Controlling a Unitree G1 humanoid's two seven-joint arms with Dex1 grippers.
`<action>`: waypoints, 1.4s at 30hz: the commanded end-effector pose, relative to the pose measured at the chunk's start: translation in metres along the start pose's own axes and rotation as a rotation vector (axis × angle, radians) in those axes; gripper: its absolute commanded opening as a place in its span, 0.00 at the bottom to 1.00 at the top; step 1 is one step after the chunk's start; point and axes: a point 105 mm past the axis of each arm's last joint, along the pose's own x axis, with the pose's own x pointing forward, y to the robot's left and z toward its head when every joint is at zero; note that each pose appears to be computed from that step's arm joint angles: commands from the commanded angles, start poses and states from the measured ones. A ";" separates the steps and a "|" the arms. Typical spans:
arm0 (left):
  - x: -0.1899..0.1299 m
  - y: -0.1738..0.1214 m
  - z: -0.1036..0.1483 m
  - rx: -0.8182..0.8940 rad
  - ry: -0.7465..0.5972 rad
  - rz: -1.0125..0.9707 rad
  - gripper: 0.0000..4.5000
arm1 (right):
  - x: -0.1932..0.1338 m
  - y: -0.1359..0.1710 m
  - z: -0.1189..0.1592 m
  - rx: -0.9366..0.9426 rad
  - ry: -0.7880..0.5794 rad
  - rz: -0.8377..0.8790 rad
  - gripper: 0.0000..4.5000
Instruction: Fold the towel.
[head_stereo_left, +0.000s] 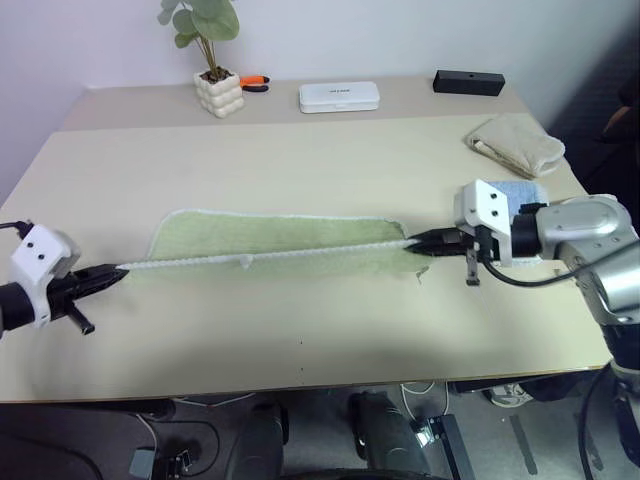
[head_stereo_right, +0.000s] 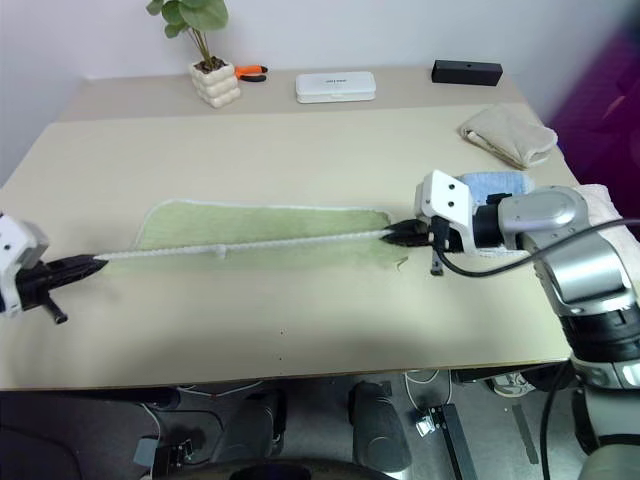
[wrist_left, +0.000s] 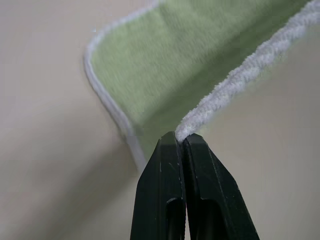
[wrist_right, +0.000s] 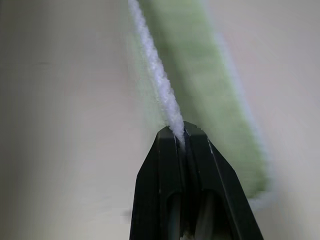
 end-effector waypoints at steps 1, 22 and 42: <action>0.020 0.019 0.000 0.015 -0.002 0.080 0.00 | 0.006 -0.021 -0.013 0.013 0.028 -0.088 0.01; 0.111 0.030 0.010 -0.031 -0.037 0.035 0.00 | 0.046 -0.054 -0.042 0.100 0.047 -0.163 0.13; 0.069 0.020 0.046 -0.301 -0.386 0.204 0.63 | -0.016 0.025 -0.018 0.551 -0.163 -0.311 1.00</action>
